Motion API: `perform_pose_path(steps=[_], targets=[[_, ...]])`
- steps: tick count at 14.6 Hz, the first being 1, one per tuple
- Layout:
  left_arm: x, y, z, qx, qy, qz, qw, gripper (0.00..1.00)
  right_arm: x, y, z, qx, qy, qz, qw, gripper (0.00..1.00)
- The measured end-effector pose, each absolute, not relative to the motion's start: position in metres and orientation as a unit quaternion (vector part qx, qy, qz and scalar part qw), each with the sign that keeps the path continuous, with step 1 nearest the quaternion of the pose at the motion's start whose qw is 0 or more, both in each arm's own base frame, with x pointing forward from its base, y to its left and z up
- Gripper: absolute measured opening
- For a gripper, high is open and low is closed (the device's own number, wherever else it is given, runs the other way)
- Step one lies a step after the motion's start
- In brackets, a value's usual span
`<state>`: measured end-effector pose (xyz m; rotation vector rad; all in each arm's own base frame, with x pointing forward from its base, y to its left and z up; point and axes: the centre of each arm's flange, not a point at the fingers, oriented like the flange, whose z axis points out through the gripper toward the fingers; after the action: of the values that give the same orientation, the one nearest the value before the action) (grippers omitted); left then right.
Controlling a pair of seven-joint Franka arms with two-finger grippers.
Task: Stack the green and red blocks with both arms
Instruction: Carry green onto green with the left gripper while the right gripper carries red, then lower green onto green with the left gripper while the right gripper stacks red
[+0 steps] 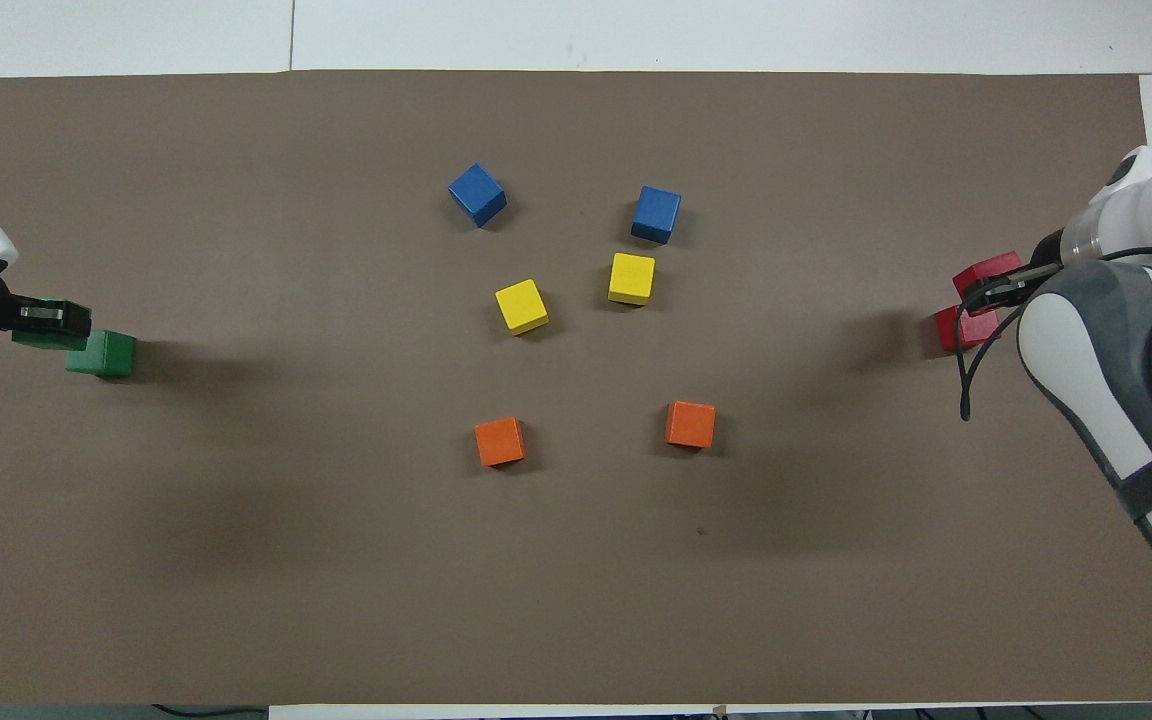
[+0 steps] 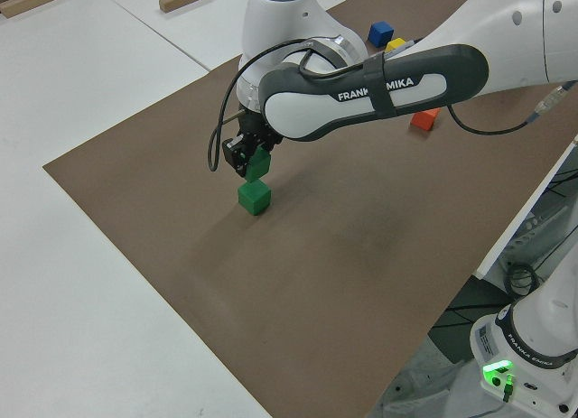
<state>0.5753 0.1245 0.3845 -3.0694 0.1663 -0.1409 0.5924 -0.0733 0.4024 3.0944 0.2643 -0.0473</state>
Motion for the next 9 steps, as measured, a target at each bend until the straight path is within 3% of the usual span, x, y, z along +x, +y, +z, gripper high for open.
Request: perform_pose_path(steps=[9], targets=[[0.557, 0.124, 0.367, -0.996, 0.022, -0.082, 0.008, 0.55, 0.578, -0.083, 0.373, 0.997, 0.068, 0.014, 0.021, 0.56]])
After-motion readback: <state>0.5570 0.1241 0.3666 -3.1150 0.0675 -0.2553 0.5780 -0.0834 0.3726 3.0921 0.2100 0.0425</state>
